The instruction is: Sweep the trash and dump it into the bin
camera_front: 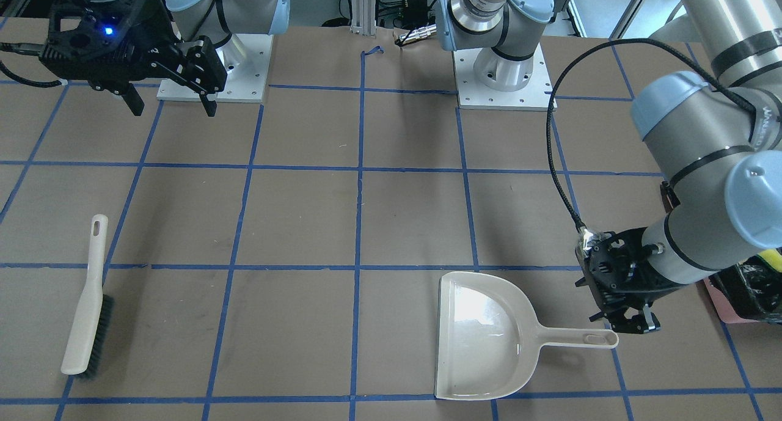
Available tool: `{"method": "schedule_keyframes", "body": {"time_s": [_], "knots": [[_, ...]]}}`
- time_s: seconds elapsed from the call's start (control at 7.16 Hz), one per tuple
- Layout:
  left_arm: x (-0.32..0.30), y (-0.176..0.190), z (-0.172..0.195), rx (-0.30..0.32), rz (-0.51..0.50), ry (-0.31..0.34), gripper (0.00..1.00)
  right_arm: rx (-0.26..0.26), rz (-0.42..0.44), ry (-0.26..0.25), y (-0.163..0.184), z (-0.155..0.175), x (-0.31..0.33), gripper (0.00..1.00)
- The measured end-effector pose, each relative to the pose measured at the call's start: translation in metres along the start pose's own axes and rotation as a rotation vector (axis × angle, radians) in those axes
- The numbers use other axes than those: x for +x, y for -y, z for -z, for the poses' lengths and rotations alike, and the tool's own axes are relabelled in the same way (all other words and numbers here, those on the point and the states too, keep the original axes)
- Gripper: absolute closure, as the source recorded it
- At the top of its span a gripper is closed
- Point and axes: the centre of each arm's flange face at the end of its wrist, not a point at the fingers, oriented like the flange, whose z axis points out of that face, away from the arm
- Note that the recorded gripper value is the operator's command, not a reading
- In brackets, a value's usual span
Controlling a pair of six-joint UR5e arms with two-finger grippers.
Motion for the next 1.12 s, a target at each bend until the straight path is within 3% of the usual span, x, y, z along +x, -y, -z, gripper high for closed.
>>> {"method": "schedule_keyframes", "body": {"time_s": [0.42, 1.12], "knots": [[0.070, 0.077, 0.068, -0.005, 0.204, 0.029, 0.37, 0.005, 0.002, 0.000, 0.001, 0.001, 0.000, 0.00], [0.174, 0.072, 0.142, -0.050, 0.749, -0.047, 0.35, 0.005, 0.001, 0.010, 0.001, 0.001, -0.001, 0.00]]}}
